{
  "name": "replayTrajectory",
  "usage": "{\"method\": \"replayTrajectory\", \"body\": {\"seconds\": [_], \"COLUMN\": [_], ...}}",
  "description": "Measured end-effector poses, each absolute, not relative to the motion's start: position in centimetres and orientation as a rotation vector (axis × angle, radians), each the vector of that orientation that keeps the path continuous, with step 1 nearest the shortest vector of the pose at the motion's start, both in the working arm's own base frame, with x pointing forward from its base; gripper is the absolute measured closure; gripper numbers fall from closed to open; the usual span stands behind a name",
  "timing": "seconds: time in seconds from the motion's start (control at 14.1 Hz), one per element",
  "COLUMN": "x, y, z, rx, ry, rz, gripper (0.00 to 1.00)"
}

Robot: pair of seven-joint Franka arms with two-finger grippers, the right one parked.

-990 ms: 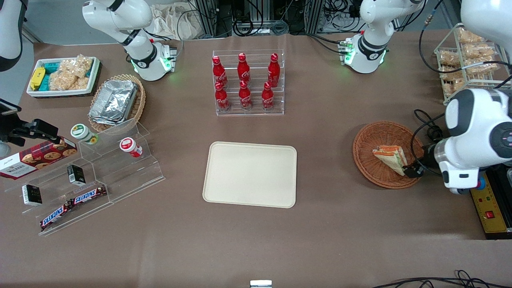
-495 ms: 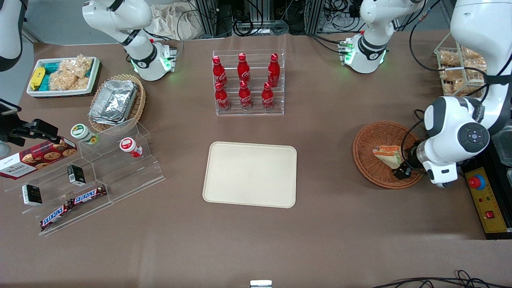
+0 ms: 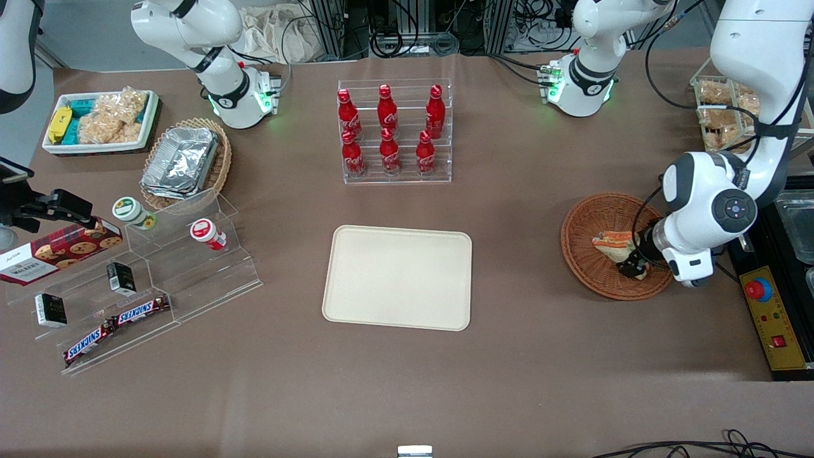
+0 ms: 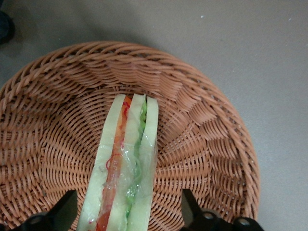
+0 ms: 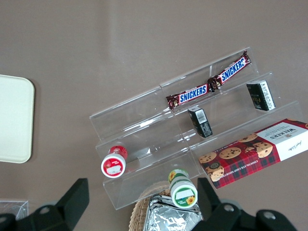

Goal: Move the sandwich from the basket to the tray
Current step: 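Lower the left gripper onto the wrapped sandwich and close on it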

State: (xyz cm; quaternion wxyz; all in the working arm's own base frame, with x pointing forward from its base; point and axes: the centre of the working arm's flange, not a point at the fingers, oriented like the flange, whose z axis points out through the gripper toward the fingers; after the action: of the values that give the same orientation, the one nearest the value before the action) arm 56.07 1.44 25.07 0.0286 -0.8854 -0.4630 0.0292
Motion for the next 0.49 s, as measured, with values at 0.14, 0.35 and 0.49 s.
{"method": "replayTrajectory", "body": {"seconds": [0.14,0.35,0.49], "x": [56.02,56.10,56.44], "y": [1.41,1.17,0.89], "z": [25.01,25.09,25.50], "rx": [-2.733,-2.721,-2.719], "ry": [-1.429,-1.455,-1.470], "rz": [0.090,0.083,0.068], "gripper": [0.14,0.47,0.63]}}
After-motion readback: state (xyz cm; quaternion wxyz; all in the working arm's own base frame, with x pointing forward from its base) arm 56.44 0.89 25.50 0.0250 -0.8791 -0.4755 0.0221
